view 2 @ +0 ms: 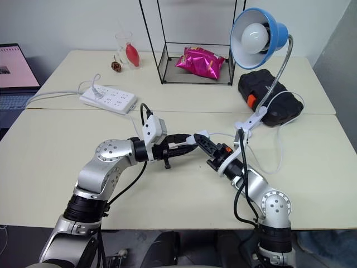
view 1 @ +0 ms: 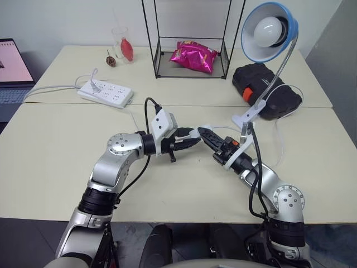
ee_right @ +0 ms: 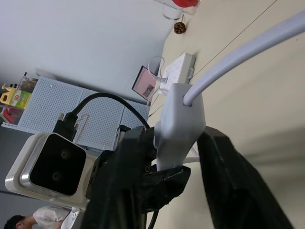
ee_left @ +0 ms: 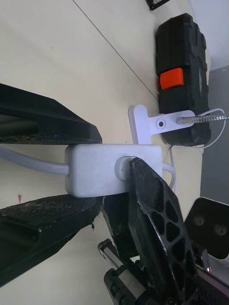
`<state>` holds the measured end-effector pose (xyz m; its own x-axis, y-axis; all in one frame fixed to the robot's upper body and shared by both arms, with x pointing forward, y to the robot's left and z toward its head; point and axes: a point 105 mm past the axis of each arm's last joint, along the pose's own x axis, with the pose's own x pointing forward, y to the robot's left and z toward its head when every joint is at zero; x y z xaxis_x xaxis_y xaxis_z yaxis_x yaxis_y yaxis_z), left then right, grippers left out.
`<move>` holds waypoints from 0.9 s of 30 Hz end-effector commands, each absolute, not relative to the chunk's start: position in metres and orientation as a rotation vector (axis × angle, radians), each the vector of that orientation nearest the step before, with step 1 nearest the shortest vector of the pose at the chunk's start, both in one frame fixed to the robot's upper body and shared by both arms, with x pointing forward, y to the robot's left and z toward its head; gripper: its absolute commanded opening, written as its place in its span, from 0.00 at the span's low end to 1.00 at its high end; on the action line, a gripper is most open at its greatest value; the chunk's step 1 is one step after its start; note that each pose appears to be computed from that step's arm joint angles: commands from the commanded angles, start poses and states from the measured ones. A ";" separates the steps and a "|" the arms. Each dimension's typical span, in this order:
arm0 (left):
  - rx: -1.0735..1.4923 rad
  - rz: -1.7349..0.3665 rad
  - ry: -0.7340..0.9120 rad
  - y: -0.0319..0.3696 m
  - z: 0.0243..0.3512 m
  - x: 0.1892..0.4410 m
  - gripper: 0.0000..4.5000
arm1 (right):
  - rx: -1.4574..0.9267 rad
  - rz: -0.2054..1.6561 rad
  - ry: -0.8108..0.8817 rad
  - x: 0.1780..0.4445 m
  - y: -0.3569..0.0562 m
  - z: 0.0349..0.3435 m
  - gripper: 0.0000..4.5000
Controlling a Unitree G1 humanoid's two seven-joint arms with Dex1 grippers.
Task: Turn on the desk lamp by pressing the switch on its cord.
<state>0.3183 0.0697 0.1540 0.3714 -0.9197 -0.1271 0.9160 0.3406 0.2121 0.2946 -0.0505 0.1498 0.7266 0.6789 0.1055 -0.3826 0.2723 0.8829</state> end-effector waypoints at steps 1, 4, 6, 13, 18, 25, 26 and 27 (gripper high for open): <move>0.279 -1.211 -0.079 0.065 0.168 0.314 0.24 | 1.081 0.765 0.290 0.291 -0.049 0.161 0.61; 0.278 -1.211 -0.078 0.065 0.167 0.313 0.24 | 1.078 0.763 0.303 0.291 -0.048 0.158 0.62; 0.278 -1.212 -0.078 0.065 0.168 0.314 0.24 | 1.074 0.761 0.312 0.291 -0.047 0.157 0.62; 0.279 -1.216 -0.078 0.064 0.168 0.313 0.24 | 1.063 0.766 0.330 0.290 -0.044 0.154 0.62; 0.279 -1.217 -0.077 0.064 0.167 0.313 0.24 | 1.065 0.764 0.335 0.290 -0.044 0.154 0.62; 0.278 -1.218 -0.078 0.064 0.167 0.312 0.24 | 1.076 0.753 0.339 0.290 -0.044 0.152 0.24; 0.279 -1.219 -0.078 0.064 0.167 0.312 0.24 | 1.078 0.752 0.339 0.291 -0.044 0.152 0.20; 0.279 -1.219 -0.078 0.064 0.167 0.312 0.24 | 1.080 0.753 0.338 0.290 -0.044 0.153 0.15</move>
<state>0.3179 0.0693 0.1544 0.3684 -0.9213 -0.1245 0.9173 0.3384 0.2099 0.2928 -0.0460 0.1466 0.7169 0.6927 0.0789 -0.3706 0.2828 0.8847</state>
